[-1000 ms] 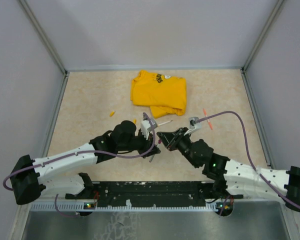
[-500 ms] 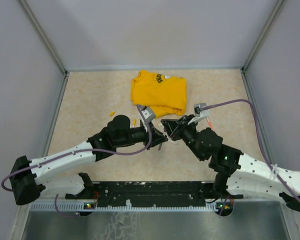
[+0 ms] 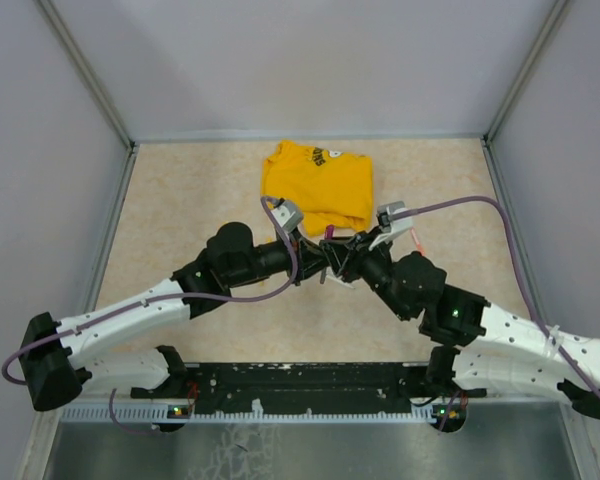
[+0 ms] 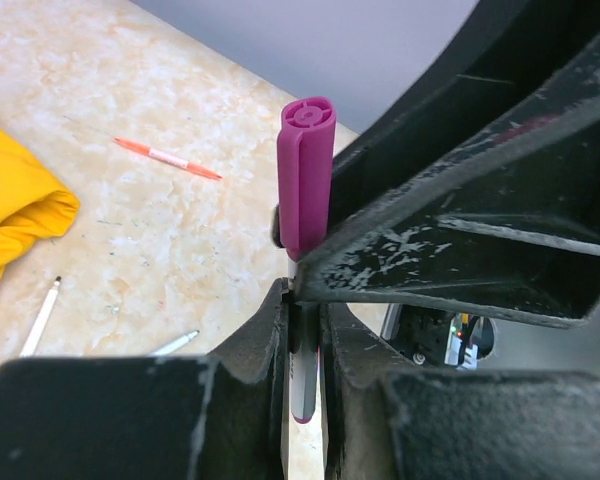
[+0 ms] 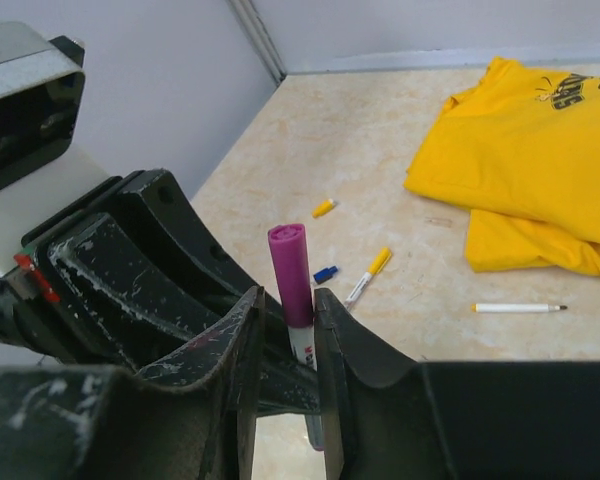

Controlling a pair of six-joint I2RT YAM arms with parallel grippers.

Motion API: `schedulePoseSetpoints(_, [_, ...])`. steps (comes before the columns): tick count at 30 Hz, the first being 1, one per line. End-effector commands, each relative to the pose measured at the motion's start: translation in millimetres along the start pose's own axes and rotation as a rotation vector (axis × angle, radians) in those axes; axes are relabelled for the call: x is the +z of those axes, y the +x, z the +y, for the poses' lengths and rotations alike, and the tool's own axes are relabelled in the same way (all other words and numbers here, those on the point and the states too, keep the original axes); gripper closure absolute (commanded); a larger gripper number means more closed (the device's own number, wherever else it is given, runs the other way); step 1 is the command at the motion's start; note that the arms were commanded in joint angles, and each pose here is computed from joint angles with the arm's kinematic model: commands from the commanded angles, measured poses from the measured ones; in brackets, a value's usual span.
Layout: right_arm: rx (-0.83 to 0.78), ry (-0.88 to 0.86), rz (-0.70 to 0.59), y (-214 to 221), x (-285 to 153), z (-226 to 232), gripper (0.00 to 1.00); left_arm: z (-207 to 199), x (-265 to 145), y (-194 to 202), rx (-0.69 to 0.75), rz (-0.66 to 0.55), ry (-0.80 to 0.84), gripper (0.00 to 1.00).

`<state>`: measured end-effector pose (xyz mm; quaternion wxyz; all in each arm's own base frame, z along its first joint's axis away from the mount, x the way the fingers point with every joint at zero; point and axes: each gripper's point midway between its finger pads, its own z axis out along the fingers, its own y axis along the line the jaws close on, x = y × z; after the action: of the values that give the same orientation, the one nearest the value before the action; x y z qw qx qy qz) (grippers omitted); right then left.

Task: Insert the pens into the pen caps
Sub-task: Press the pen cap onto the pen, then place the pen at the center of the board.

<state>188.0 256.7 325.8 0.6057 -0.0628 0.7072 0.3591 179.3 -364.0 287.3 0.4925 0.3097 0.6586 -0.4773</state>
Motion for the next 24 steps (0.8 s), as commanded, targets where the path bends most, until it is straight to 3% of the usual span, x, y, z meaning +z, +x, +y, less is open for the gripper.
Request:
schedulePoseSetpoints(1, [-0.024, -0.052, -0.058, -25.1, -10.0, 10.1, 0.72, 7.7, -1.8, -16.1, 0.014, -0.071, -0.038, 1.0])
schedulePoseSetpoints(9, [-0.053, -0.073, -0.023, -6.6, -21.7, -0.9, 0.58, 29.8, -3.4, 2.7, -0.007, -0.002, -0.153, 1.0])
schedulePoseSetpoints(17, [0.01, -0.015, 0.013, 30.3, -30.6, -29.1, 0.57, 71.3, -14.8, 44.2, -0.043, 0.141, -0.38, 1.0])
schedulePoseSetpoints(24, [0.015, -0.001, 0.07, 57.8, -27.7, -35.9, 0.57, 122.0, -40.0, 83.3, -0.11, 0.252, -0.679, 1.0])
